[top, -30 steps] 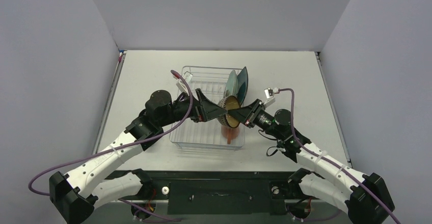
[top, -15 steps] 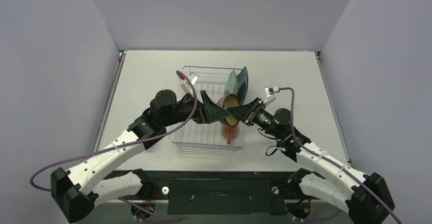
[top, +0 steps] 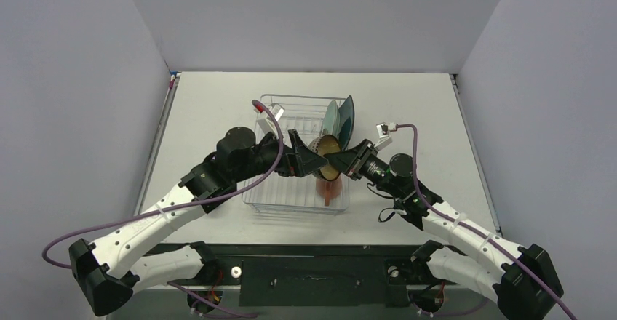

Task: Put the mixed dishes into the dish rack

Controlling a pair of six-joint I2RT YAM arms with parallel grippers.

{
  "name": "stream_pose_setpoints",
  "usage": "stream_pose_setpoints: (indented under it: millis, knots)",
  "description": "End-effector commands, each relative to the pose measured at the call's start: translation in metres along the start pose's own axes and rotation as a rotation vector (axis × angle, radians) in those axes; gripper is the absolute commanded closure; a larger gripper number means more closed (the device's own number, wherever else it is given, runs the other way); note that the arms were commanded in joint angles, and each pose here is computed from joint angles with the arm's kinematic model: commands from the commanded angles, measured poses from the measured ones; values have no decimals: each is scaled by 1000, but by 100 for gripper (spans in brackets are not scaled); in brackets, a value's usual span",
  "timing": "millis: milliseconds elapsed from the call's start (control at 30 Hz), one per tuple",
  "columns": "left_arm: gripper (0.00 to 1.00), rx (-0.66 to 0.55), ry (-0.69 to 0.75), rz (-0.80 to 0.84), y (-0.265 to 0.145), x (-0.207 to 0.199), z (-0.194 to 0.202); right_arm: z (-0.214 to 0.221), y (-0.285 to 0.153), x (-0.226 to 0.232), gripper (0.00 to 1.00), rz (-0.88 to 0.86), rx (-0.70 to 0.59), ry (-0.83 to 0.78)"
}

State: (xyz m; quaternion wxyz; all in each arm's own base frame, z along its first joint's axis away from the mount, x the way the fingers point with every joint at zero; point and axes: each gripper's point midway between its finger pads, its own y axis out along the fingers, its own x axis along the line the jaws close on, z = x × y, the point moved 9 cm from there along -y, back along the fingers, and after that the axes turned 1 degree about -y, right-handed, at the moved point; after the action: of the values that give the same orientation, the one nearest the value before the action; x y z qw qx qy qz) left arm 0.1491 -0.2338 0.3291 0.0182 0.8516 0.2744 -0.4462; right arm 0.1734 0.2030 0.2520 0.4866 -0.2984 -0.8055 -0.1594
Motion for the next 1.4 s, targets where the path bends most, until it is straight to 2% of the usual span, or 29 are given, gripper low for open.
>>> stream_pose_setpoints:
  millis: [0,200,333,433,533,600,767,800,967,1033,1200,1367]
  knots:
    - [15,-53,50,32,-1,-17,-15,-18,4,36,100,-143,-81,-41]
    - [15,-52,51,31,0,-17,-15,-16,6,33,100,-136,-75,-39]
    - [24,-63,54,17,0,-16,-16,-15,5,31,100,-130,-78,-40]
    - [44,-73,59,8,-1,-14,-16,-13,6,29,100,-127,-72,-42]
    - [55,-80,73,19,-4,-15,-15,-13,6,28,100,-126,-70,-47]
    - [66,-81,82,25,-4,-15,-15,-12,6,29,100,-123,-63,-54]
    - [98,-79,96,11,-6,-13,-14,-11,8,22,99,-50,-46,-90]
    - [100,-81,96,0,-6,-11,-14,-11,8,22,96,-42,-44,-96]
    - [100,-103,106,-27,-11,-9,-15,-11,7,19,58,0,-53,-115]
    - [100,-107,112,-41,-12,-8,-16,-11,7,19,50,10,-51,-120]
    - [100,-103,125,-77,-13,-5,-16,-10,10,17,41,34,-38,-128]
    - [100,-101,186,-178,-18,4,-18,-10,7,9,39,131,-42,-152]
